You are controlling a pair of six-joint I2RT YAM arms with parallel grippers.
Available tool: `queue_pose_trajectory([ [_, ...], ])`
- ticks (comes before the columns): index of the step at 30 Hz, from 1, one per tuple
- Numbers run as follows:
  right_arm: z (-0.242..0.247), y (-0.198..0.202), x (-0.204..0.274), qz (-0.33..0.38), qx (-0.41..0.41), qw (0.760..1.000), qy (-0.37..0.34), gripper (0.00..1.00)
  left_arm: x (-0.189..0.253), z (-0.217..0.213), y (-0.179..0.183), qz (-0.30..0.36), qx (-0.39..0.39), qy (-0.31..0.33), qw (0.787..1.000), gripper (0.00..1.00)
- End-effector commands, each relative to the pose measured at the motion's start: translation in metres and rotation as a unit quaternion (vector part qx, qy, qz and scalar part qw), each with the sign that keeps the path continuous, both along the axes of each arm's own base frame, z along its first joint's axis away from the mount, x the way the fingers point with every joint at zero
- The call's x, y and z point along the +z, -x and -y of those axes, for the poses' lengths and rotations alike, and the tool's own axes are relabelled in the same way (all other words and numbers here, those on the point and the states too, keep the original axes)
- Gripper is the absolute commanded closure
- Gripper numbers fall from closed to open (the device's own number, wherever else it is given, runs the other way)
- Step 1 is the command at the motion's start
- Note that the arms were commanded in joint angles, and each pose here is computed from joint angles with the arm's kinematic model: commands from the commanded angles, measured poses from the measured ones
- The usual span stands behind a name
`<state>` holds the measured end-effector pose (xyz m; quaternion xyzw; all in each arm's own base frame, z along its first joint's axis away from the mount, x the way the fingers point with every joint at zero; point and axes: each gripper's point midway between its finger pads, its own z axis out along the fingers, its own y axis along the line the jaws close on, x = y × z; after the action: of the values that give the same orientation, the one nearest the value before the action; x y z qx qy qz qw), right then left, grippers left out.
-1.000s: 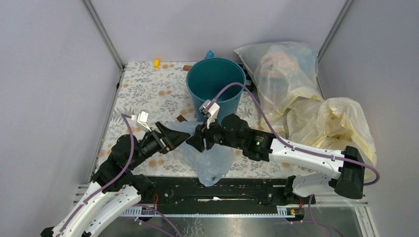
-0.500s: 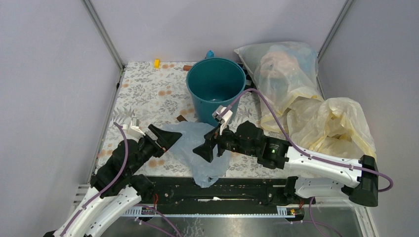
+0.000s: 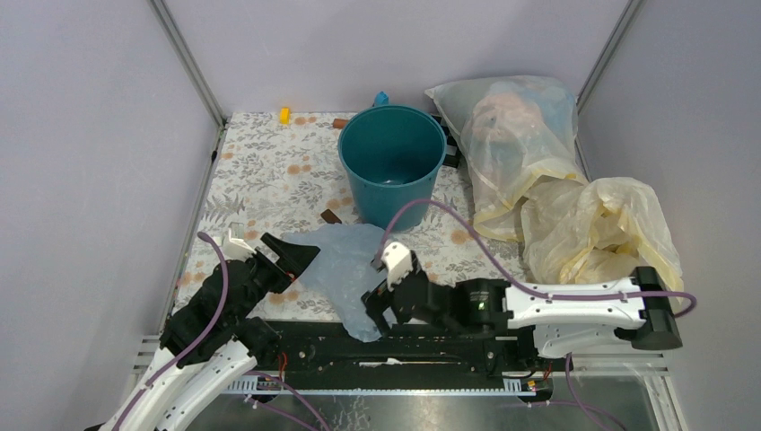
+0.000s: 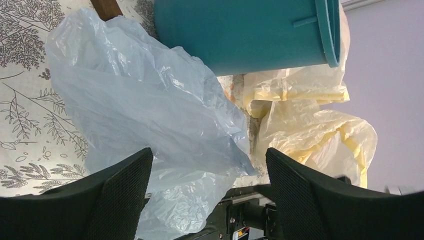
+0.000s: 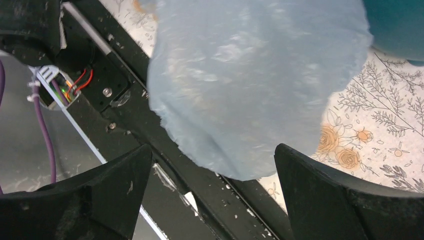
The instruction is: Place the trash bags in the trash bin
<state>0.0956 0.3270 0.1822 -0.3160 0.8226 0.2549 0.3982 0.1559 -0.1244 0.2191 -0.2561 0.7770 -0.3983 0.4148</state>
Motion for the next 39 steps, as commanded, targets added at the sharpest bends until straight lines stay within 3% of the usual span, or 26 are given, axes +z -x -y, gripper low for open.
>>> queue_pose_trajectory([
  [1, -0.013, 0.010, 0.020, 0.073, -0.043, 0.996, 0.020, 0.00, 0.014, 0.002, -0.002, 0.016, -0.007, -0.003, 1.000, 0.15],
  [7, -0.040, 0.030, 0.008, 0.118, -0.077, 0.987, 0.073, 0.00, 0.015, 0.002, -0.002, 0.018, -0.009, -0.008, 1.000, 0.14],
  [16, -0.043, 0.011, -0.019, 0.207, -0.110, 0.953, 0.193, 0.00, 0.011, -0.009, -0.003, 0.013, 0.016, -0.018, 1.000, 0.14],
  [20, -0.043, -0.007, -0.035, 0.179, -0.109, 0.956, 0.206, 0.01, 0.012, -0.026, -0.001, 0.010, 0.050, -0.033, 0.998, 0.14],
  [22, -0.047, -0.013, -0.037, 0.165, -0.099, 0.962, 0.195, 0.14, 0.014, -0.033, 0.000, 0.013, 0.063, -0.034, 0.997, 0.14],
  [25, -0.051, -0.016, -0.029, 0.163, -0.096, 0.967, 0.171, 0.72, 0.014, -0.043, 0.001, 0.013, 0.084, -0.035, 0.996, 0.14],
  [28, -0.055, -0.016, -0.012, 0.163, -0.091, 0.972, 0.143, 0.95, 0.012, -0.051, 0.004, 0.012, 0.100, -0.037, 0.994, 0.14],
  [29, -0.056, -0.016, -0.006, 0.163, -0.090, 0.973, 0.135, 1.00, 0.012, -0.053, 0.004, 0.012, 0.101, -0.038, 0.994, 0.14],
  [39, -0.058, -0.021, 0.030, 0.134, -0.092, 0.985, 0.052, 1.00, 0.009, -0.069, 0.014, 0.003, 0.122, -0.051, 0.991, 0.13],
])
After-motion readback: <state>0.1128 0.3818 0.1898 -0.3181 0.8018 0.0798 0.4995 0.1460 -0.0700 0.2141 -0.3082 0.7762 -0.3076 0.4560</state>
